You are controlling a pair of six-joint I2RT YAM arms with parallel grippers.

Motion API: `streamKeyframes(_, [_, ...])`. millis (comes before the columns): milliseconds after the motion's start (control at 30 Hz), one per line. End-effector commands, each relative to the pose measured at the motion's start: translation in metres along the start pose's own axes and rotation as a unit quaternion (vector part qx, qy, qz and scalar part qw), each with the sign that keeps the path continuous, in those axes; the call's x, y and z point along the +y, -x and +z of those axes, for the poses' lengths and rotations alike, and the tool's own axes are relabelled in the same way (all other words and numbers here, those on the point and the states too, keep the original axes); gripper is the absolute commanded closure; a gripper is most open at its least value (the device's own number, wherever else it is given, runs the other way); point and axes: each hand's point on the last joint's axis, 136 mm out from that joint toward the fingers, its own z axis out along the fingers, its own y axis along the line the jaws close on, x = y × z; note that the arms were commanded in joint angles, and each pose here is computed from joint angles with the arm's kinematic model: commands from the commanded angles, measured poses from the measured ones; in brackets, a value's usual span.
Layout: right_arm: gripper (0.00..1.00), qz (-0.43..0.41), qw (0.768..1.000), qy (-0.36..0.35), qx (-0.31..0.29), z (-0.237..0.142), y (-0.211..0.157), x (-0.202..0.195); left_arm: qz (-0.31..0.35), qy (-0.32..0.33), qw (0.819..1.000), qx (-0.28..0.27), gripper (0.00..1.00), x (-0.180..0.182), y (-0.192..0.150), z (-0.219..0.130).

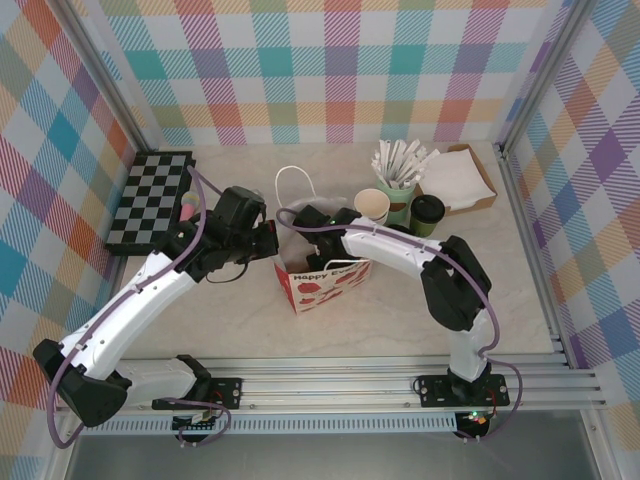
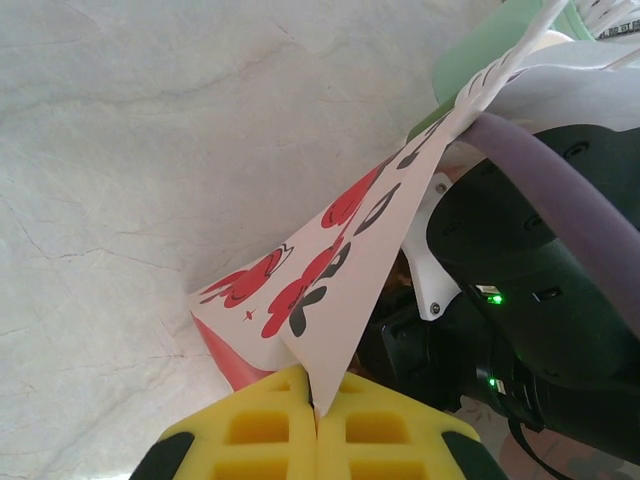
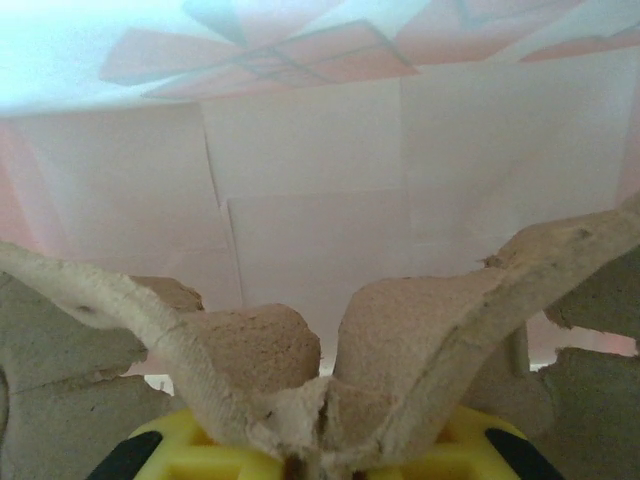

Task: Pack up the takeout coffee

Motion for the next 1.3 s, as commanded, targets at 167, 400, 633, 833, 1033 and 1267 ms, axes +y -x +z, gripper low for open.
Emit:
streamKeyframes(167, [0.60,-0.001,0.999,0.002,-0.039,-0.018,0.006,0.002,0.015,-0.007,1.000,-0.023,1.00,-0.001,0.010,-0.004])
streamKeyframes(400, [0.44,-0.015,0.996,0.060,-0.069,-0.041,0.010,0.021,0.022,-0.012,1.000,-0.013,1.00,-0.003,0.007,-0.004])
streamKeyframes(633, [0.38,-0.048,0.992,0.089,-0.072,-0.045,0.002,0.029,0.028,-0.007,1.000,0.001,1.00,-0.005,0.006,-0.004])
streamKeyframes(833, [0.75,-0.066,0.993,0.086,-0.046,-0.023,-0.012,0.026,0.026,-0.003,1.000,-0.004,1.00,-0.004,0.009,-0.004])
streamKeyframes(1033, [0.99,-0.091,0.993,0.068,-0.030,0.001,-0.021,0.018,0.025,0.003,1.000,-0.010,1.00,-0.002,0.011,-0.004])
streamKeyframes(1267, [0.93,-0.099,0.994,0.035,-0.013,0.029,-0.023,0.009,0.021,0.007,1.000,-0.011,1.00,-0.001,0.011,-0.001])
